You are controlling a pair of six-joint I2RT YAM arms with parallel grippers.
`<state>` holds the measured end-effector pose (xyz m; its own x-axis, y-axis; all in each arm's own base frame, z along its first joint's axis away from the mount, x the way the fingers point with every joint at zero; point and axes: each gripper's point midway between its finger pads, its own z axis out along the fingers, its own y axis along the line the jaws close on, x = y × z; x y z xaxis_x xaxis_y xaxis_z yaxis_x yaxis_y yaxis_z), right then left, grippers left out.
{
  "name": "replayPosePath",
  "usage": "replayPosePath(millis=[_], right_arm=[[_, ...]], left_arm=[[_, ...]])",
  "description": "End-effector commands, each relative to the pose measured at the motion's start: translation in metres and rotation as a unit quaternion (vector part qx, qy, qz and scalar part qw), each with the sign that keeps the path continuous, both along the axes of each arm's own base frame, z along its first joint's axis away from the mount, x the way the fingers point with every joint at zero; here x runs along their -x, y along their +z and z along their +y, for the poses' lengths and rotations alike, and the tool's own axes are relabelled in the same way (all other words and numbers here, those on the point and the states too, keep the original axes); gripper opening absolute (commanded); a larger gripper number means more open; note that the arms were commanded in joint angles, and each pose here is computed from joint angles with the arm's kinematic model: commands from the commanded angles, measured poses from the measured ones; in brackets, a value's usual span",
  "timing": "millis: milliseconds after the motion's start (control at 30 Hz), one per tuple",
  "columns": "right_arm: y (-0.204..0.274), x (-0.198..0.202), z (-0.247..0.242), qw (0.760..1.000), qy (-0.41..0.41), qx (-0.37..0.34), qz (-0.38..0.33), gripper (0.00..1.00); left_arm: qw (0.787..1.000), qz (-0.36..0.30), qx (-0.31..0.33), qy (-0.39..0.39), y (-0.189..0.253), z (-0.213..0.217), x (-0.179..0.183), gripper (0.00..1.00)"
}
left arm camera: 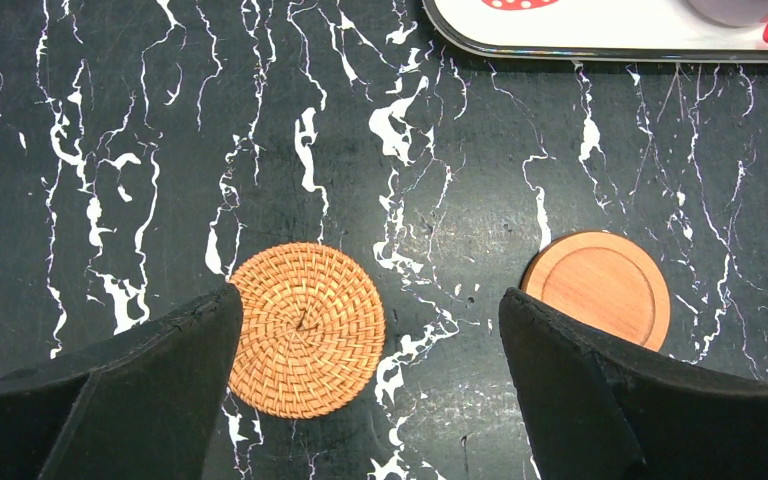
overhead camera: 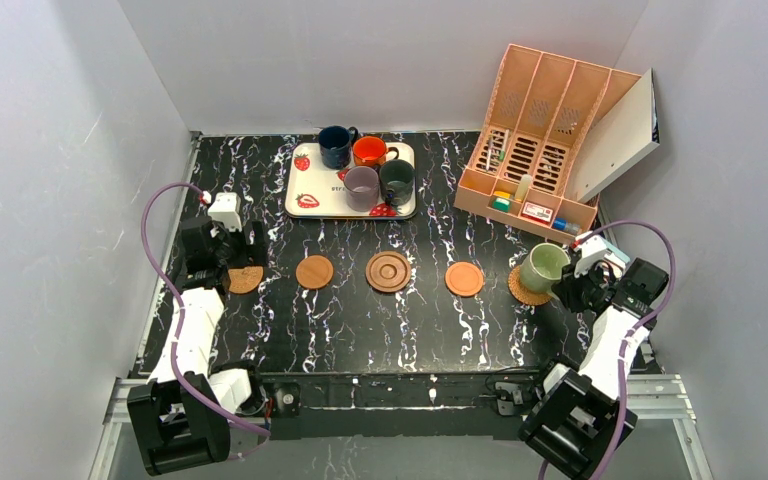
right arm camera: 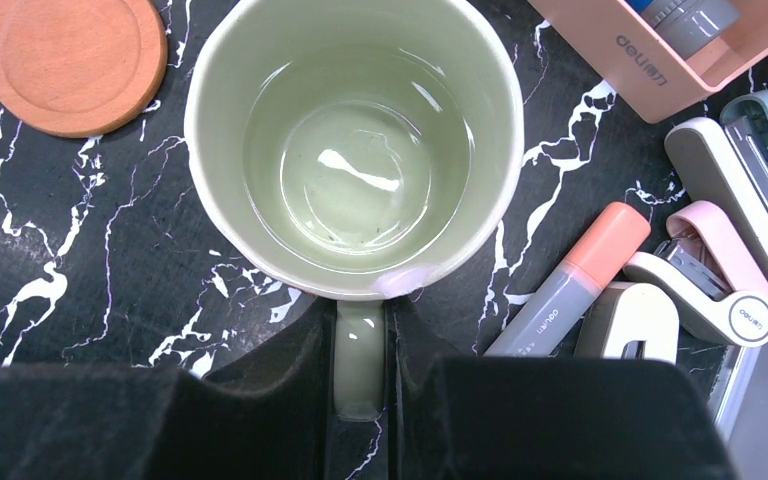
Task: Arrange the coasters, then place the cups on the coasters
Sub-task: Place the cup on the coaster.
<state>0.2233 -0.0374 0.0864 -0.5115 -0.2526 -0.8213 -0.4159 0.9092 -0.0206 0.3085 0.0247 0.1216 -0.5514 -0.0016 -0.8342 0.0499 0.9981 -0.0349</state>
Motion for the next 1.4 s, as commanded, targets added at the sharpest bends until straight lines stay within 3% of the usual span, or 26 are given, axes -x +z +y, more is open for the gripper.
replayPosePath(millis=[0, 1367], right_arm=[[0.015, -0.007, 0.004, 0.999, 0.019, 0.006, -0.046, 0.01], [0.0, -0.009, -0.001, 0.999, 0.009, -0.001, -0.03, 0.01]], left_arm=[[1.0, 0.0, -0.002, 0.0, -0.002, 0.002, 0.0, 0.98], [1.0, 0.006, -0.001, 0.001, -0.006, 0.003, -0.001, 0.98]])
